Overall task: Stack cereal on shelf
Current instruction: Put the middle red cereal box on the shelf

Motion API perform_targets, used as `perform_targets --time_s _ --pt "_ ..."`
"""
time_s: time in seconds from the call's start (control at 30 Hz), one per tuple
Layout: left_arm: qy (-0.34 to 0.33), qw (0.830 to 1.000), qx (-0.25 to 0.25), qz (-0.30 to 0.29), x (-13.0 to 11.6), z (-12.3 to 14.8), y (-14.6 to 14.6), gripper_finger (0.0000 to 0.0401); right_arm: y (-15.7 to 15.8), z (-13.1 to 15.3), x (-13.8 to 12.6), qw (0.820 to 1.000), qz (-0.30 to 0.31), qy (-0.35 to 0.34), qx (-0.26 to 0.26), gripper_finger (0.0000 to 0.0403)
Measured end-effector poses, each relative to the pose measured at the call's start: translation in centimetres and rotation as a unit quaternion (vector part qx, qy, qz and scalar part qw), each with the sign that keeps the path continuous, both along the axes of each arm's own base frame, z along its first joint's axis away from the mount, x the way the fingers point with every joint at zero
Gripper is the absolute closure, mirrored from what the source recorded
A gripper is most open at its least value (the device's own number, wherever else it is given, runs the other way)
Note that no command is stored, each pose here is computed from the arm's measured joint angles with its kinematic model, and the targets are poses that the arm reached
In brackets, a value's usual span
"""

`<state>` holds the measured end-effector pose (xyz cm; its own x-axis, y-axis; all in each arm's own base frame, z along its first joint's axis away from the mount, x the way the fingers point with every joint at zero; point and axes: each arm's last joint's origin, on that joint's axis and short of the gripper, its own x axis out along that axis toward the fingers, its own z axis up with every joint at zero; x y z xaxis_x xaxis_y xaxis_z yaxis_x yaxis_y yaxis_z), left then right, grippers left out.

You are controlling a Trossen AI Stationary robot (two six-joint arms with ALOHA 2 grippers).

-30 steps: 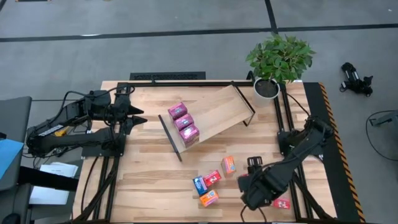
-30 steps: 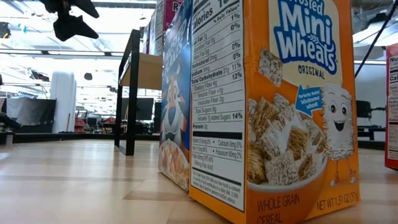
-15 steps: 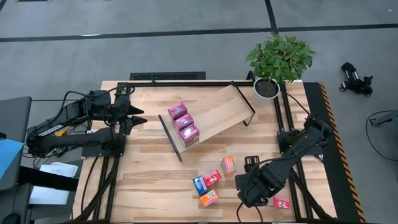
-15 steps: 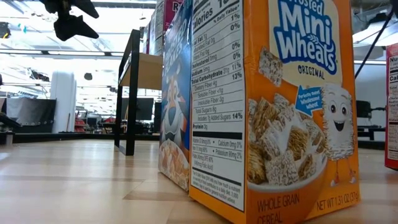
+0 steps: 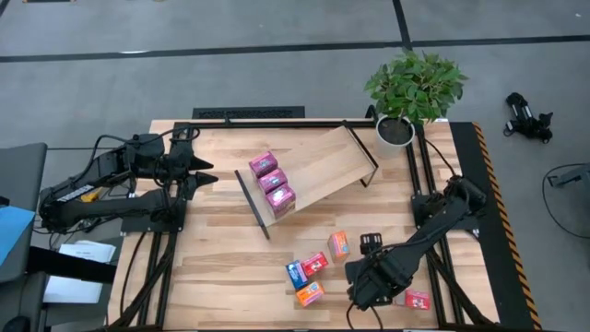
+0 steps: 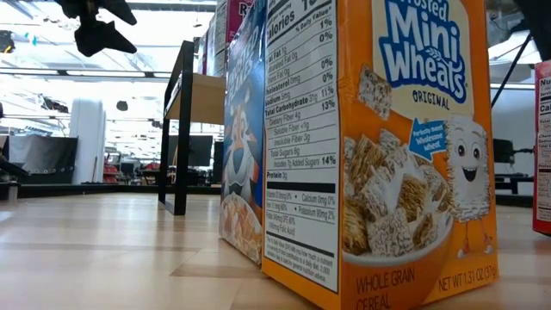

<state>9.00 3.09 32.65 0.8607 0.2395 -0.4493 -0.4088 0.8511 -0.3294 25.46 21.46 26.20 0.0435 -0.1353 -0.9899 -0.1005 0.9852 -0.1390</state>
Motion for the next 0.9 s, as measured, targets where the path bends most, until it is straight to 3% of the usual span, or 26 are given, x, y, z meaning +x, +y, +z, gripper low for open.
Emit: perform_targets --time_s 0.23,0.6,0.9 --pt "-0.001 1.0 -0.002 0.001 0.0 0.0 0.0 0.0133 -0.2 0.2 0.0 1.0 0.007 -0.007 -0.012 0.0057" --pt "-0.002 1.0 -0.007 0.004 0.0 0.0 0.0 0.0133 -0.6 -3.2 -1.1 0.999 0.024 0.026 -0.019 0.007" --pt "-0.002 1.0 -0.007 0.007 0.0 0.0 0.0 0.0133 -1.0 -3.1 -2.3 0.999 0.043 -0.006 0.001 0.009"
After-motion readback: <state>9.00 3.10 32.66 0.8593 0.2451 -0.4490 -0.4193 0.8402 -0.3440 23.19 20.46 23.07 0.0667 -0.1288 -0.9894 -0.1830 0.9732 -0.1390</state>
